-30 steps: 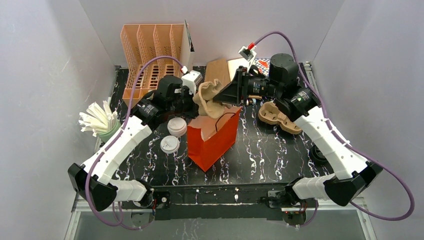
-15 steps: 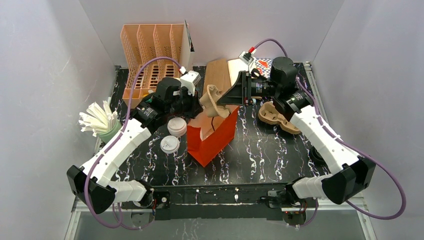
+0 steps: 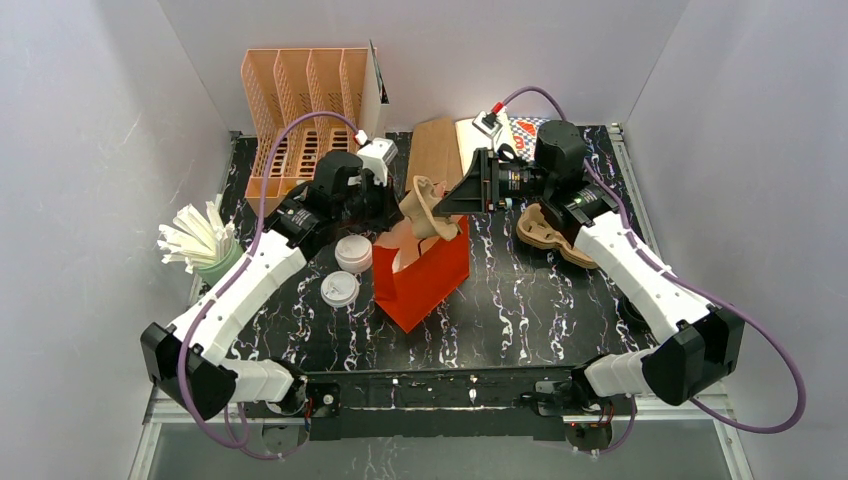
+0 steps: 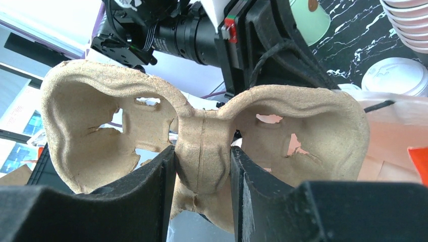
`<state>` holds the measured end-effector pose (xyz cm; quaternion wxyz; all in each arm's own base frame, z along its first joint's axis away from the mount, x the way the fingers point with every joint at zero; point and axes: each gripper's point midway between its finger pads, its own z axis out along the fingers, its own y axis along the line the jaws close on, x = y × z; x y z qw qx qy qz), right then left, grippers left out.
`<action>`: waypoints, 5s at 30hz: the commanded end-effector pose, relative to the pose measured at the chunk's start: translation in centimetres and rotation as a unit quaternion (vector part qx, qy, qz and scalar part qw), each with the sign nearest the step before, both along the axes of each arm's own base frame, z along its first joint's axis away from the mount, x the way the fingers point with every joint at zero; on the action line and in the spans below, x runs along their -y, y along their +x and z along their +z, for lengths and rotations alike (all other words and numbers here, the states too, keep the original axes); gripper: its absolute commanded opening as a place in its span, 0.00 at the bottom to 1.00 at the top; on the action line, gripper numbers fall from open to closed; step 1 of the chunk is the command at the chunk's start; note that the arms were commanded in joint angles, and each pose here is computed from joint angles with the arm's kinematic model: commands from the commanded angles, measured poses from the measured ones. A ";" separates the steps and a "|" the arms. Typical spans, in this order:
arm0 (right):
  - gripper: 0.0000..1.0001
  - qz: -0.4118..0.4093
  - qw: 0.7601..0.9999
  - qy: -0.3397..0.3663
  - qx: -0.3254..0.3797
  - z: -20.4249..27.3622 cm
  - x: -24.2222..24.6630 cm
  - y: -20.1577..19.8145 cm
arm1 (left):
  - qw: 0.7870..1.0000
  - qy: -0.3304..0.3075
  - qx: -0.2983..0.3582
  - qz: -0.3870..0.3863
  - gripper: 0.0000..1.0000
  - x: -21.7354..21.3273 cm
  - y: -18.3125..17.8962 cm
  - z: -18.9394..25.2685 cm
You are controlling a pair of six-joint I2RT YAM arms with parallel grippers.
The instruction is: Pack the takeout coffee
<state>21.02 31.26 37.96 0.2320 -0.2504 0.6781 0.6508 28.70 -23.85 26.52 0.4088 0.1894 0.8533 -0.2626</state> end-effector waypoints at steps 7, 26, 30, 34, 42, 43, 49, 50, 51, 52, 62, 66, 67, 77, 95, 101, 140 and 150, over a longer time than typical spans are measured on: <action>0.37 -0.018 0.996 0.020 0.080 2.9 1.0 -0.6 | 0.999 -0.020 -0.025 0.026 0.00 -0.9 1.1 0.2; 0.38 0.103 0.993 0.039 0.050 1.9 -1.5 -0.4 | 0.999 -0.042 -0.030 -0.015 0.00 0.4 0.7 1.0; 0.37 0.126 0.989 0.043 0.066 1.9 -1.3 -0.9 | 0.998 -0.044 -0.030 -0.025 0.00 0.7 0.6 1.2; 0.38 0.121 0.988 0.045 0.088 3.6 -1.5 -0.4 | 0.998 -0.040 -0.029 -0.028 0.00 0.6 0.6 1.1; 0.35 0.112 0.993 0.028 0.014 1.6 -2.8 1.8 | 0.998 -0.038 -0.026 -0.030 0.00 0.7 0.7 1.2; 0.35 0.108 0.994 0.027 0.005 1.4 -2.9 1.9 | 0.998 -0.038 -0.024 -0.031 0.00 0.7 0.8 1.3; 0.35 0.069 0.996 0.005 -0.050 -0.5 -2.9 2.9 | 0.999 -0.029 -0.018 -0.019 0.00 0.2 1.1 1.2; 0.35 0.066 0.996 0.003 -0.057 -0.8 -2.8 2.8 | 0.999 -0.027 -0.017 -0.015 0.00 0.1 1.2 1.3; 0.35 0.061 0.996 0.001 -0.061 -1.0 -2.6 2.8 | 0.999 -0.025 -0.016 -0.012 0.00 0.0 1.2 1.3; 0.35 0.058 0.996 -0.002 -0.064 -1.2 -2.4 2.8 | 1.000 -0.024 -0.013 -0.009 0.00 -0.1 1.2 1.4; 0.35 -0.059 0.988 -0.128 -0.058 -6.8 -0.5 5.5 | 1.000 -0.004 0.007 -0.012 0.00 -1.1 0.7 1.8; 0.35 -0.094 0.979 -0.175 -0.038 -7.5 0.3 6.6 | 1.000 -0.006 0.005 -0.022 0.00 -0.9 0.5 1.7; 0.35 -0.100 0.976 -0.188 -0.030 -7.8 0.5 6.8 | 1.000 -0.005 0.005 -0.025 0.00 -0.9 0.4 1.7; 0.36 -0.141 0.932 -0.329 0.057 -11.3 0.5 6.9 | 0.999 -0.003 0.009 -0.041 0.01 -0.7 0.1 1.6; 0.38 -0.179 0.906 -0.374 0.089 -10.9 1.5 6.8 | 1.000 0.005 0.009 -0.024 0.22 -1.6 -0.2 2.0; 0.37 -0.190 0.895 -0.392 0.097 -11.7 1.8 6.8 | 1.000 0.014 -0.004 -0.024 0.23 -1.8 -0.4 1.2; 0.38 -0.298 0.779 -0.517 0.190 -14.5 4.7 9.0 | 0.996 0.075 -0.034 -0.018 0.03 -3.4 -0.9 0.1; 0.39 -0.266 0.798 -0.509 0.182 -15.4 4.0 8.3 | 0.995 0.088 -0.046 -0.026 0.06 -3.6 -1.1 -0.8</action>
